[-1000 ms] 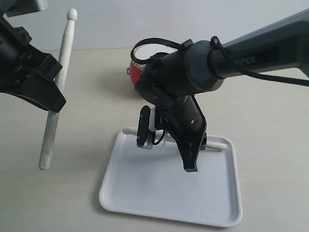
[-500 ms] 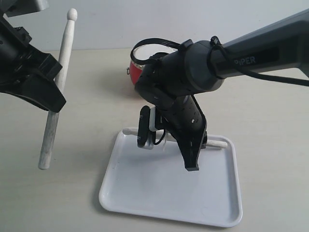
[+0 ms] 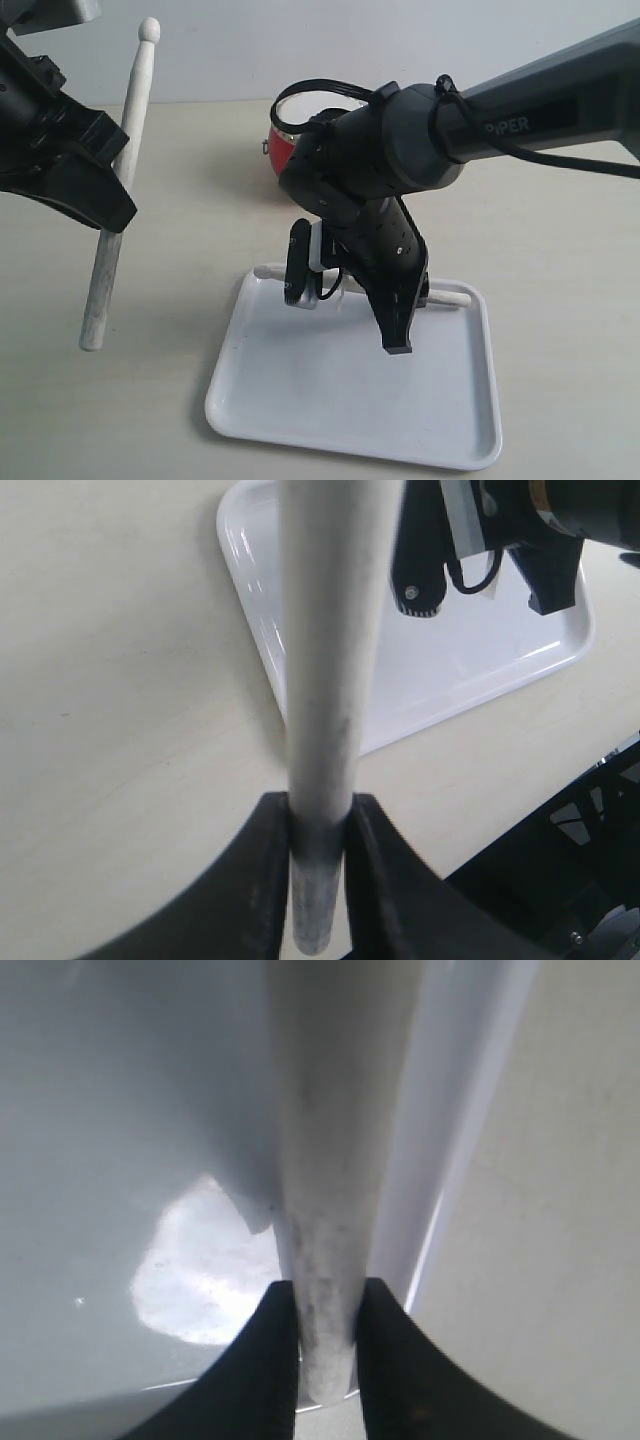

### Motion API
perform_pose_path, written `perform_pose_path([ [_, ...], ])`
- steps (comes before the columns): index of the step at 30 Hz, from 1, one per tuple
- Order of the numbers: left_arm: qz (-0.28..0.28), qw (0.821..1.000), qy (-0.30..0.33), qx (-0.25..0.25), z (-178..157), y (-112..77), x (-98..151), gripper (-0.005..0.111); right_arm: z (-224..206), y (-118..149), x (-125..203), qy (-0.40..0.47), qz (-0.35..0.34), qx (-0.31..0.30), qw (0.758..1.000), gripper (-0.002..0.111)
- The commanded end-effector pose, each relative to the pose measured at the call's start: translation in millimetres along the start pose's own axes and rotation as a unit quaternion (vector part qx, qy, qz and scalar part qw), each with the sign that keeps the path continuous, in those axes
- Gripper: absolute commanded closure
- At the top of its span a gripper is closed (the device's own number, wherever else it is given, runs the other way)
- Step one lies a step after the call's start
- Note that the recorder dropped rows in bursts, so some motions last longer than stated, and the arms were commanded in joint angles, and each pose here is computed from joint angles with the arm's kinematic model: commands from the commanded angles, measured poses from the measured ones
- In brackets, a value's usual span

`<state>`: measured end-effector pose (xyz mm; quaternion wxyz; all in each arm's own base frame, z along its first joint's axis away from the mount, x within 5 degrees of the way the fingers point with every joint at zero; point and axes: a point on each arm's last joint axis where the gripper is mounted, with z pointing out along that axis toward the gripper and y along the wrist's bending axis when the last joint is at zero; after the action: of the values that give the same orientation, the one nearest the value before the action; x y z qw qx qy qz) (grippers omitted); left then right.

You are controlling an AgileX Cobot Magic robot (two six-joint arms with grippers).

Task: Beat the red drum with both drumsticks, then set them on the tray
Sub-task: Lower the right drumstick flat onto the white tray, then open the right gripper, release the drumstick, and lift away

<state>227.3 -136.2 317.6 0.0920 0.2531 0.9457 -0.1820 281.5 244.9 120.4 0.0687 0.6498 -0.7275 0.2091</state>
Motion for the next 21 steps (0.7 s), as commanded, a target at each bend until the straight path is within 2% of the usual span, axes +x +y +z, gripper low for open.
perform_pose_path([
  [1, 0.003, 1.0, -0.005, 0.002, -2.0, -0.7, 1.2, 0.107, -2.1, -0.7, -1.5, -0.007, 0.0, 0.001, 1.0, 0.095],
  [5, 0.003, 1.0, -0.005, 0.002, -2.0, -0.7, 1.2, 0.107, -2.1, -0.5, -1.6, -0.008, 0.001, 0.0, 1.0, 0.093],
  [13, 0.003, 1.0, -0.005, 0.002, -2.0, -0.7, 1.2, 0.107, -2.1, -0.5, -1.6, -0.008, 0.002, 0.0, 1.0, 0.077],
  [18, 0.003, 1.0, -0.005, 0.002, -2.0, -0.7, 1.2, 0.107, -2.1, -0.2, -0.8, -0.003, 0.01, -0.002, 1.0, 0.075],
  [21, 0.007, 1.0, -0.009, 0.001, -2.0, -0.6, 0.3, 0.107, -7.6, -1.2, 3.1, -0.001, 0.043, 0.001, 0.999, 0.075],
])
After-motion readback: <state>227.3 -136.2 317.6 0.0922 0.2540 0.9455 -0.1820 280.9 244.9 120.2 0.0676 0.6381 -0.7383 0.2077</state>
